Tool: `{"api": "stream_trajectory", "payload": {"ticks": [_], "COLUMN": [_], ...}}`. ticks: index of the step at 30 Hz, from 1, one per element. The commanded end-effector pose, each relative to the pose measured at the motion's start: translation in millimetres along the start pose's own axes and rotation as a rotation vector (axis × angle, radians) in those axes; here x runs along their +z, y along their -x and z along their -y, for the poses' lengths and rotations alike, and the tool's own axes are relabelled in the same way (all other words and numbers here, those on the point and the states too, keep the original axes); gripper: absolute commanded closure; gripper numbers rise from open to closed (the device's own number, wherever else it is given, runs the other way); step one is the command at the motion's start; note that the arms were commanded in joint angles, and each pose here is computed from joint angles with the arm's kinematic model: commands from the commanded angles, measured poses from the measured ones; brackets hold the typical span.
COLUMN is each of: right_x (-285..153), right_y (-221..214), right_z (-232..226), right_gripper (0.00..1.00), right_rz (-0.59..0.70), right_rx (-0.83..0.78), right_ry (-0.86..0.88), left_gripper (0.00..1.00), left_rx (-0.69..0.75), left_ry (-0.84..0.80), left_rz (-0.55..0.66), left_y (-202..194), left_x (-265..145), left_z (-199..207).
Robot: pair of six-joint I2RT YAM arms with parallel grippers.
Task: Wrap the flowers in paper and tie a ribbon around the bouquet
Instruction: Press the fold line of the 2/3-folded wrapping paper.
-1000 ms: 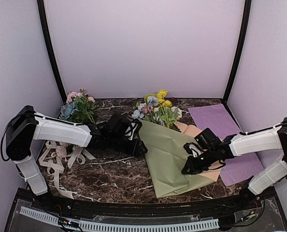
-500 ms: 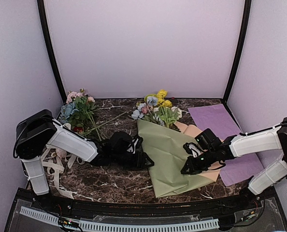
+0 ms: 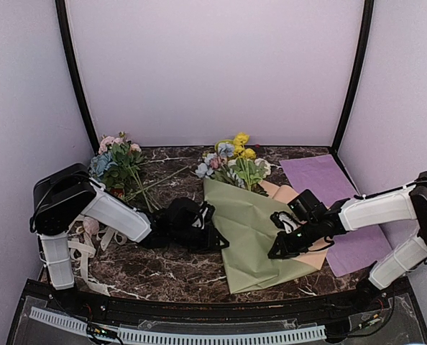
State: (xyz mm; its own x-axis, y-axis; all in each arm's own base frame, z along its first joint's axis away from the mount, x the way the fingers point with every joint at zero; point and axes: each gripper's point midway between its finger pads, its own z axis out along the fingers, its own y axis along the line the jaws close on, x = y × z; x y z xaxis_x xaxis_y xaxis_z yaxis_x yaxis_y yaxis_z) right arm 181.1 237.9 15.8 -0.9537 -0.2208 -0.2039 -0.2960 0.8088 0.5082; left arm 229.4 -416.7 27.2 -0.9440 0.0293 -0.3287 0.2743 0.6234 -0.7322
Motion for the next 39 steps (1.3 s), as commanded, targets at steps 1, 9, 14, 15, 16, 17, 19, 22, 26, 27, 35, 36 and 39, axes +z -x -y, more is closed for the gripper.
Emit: {"api": "stream_trajectory", "payload": {"ticks": [1,9,14,15,16,17,19,22,26,27,35,36,39], "right_x": [10,11,12,12,12,12,12,11,10,10,7,6,5], "right_y": [-42,-41,-42,-42,-43,-43,-43,-42,-42,-42,-39,-38,-37], "right_z": [42,43,44,44,44,44,44,43,43,43,42,42,42], "right_gripper": [0.89,0.89,0.89,0.89,0.89,0.89,0.89,0.89,0.89,0.89,0.89,0.89,0.89], "right_rz": [-0.135,-0.139,-0.145,-0.146,-0.148,-0.15,-0.152,-0.152,-0.151,-0.151,-0.134,-0.131,-0.122], "right_rx": [0.047,0.044,0.043,0.044,0.043,0.044,0.043,0.041,0.04,0.04,0.048,0.05,0.057], "right_ry": [-0.158,-0.166,-0.166,-0.167,-0.165,-0.168,-0.167,-0.167,-0.168,-0.168,-0.175,-0.177,-0.183], "left_gripper": [0.72,0.76,0.99,1.0,1.0,1.0,0.86,0.68,0.61,0.6,0.59,0.59,0.62], "left_rx": [-0.038,-0.065,-0.064,-0.065,-0.064,-0.065,-0.064,-0.061,0.007,0.059,0.899,0.946,0.997], "left_ry": [0.091,0.162,0.166,0.165,0.165,0.165,0.168,0.187,0.281,0.321,0.411,0.375,0.285], "left_rz": [-0.016,0.003,0.006,0.007,0.007,0.009,0.007,0.012,0.093,0.119,0.152,0.118,-0.01], "left_y": [-12,-11,-10,-10,-10,-10,-11,-10,9,15,2,-8,-33], "left_x": [-6,-11,-13,-13,-14,-14,-15,-20,-41,-48,-28,-18,9], "left_z": [-25,-39,-38,-38,-39,-38,-38,-39,-38,-33,84,91,94]}}
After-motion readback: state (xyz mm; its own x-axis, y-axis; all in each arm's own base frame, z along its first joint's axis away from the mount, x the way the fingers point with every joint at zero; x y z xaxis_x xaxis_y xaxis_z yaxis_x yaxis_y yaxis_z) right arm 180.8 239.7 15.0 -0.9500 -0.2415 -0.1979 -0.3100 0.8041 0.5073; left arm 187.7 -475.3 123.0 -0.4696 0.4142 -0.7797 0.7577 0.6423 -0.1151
